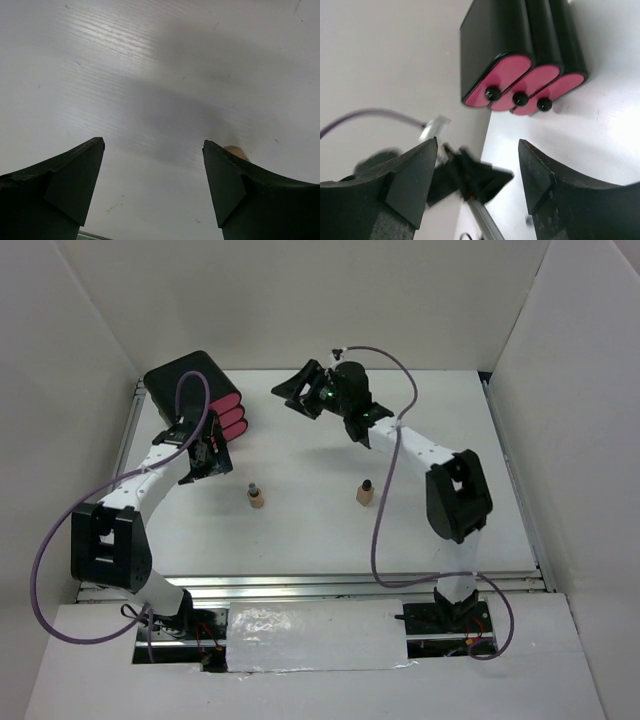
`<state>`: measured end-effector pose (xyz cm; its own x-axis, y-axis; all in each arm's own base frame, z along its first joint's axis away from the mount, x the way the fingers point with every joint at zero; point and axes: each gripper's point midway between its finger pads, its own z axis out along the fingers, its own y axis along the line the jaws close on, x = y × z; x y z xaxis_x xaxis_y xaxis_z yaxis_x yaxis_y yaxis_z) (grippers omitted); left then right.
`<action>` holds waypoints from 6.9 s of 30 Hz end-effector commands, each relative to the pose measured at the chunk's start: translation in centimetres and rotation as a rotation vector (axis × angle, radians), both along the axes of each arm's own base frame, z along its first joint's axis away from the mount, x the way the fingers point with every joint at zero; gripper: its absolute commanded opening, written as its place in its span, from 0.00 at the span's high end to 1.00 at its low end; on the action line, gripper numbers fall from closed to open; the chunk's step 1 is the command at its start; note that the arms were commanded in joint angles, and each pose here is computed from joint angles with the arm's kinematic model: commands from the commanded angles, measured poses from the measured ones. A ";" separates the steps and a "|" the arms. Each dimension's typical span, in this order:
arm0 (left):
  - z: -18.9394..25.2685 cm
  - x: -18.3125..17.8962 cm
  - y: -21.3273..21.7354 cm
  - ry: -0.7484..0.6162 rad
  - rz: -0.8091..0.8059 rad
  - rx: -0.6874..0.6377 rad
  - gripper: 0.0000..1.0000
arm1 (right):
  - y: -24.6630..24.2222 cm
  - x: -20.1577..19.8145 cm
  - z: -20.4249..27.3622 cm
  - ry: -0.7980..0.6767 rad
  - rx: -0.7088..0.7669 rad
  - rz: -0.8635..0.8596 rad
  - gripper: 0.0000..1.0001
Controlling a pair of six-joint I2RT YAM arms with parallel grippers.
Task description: Organize the makeup
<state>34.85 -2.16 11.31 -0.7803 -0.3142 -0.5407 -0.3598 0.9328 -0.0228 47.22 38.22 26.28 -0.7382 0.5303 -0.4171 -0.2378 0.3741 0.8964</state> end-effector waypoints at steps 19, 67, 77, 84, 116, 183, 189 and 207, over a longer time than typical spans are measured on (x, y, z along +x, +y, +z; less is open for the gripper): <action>-1.4 9.7 -2.4 -0.453 0.348 0.051 0.05 | -9.4 -20.8 4.2 -0.210 -0.064 0.286 0.22; -6.2 14.6 0.7 -0.252 0.635 0.294 0.29 | -12.3 -28.8 10.6 -0.433 -0.178 0.329 0.09; -6.9 13.2 0.4 -0.200 0.634 0.298 0.48 | -12.9 -28.7 11.7 -0.474 -0.186 0.290 0.09; -7.1 13.1 0.3 -0.168 0.623 0.306 0.41 | -13.4 -28.5 12.3 -0.497 -0.184 0.258 0.08; -9.1 11.5 -0.9 -0.068 0.600 0.268 0.69 | -15.2 -28.3 13.7 -0.552 -0.248 0.186 0.08; -7.7 15.5 1.6 0.117 0.021 0.978 0.34 | -19.0 -32.7 12.3 -0.595 -0.161 0.073 0.00; -7.8 16.2 1.5 0.112 0.011 0.965 0.45 | -18.9 -32.5 12.1 -0.589 -0.173 0.080 0.00; -6.1 15.5 -5.9 -0.009 -0.089 0.831 0.75 | -19.0 -31.6 12.5 -0.605 -0.231 0.066 0.00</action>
<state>50.04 -4.01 4.29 -0.8313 0.2741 -0.4834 -0.2781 0.5479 0.7890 15.77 19.73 36.78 -0.4218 0.3304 -0.8443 -0.6810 0.4994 0.5356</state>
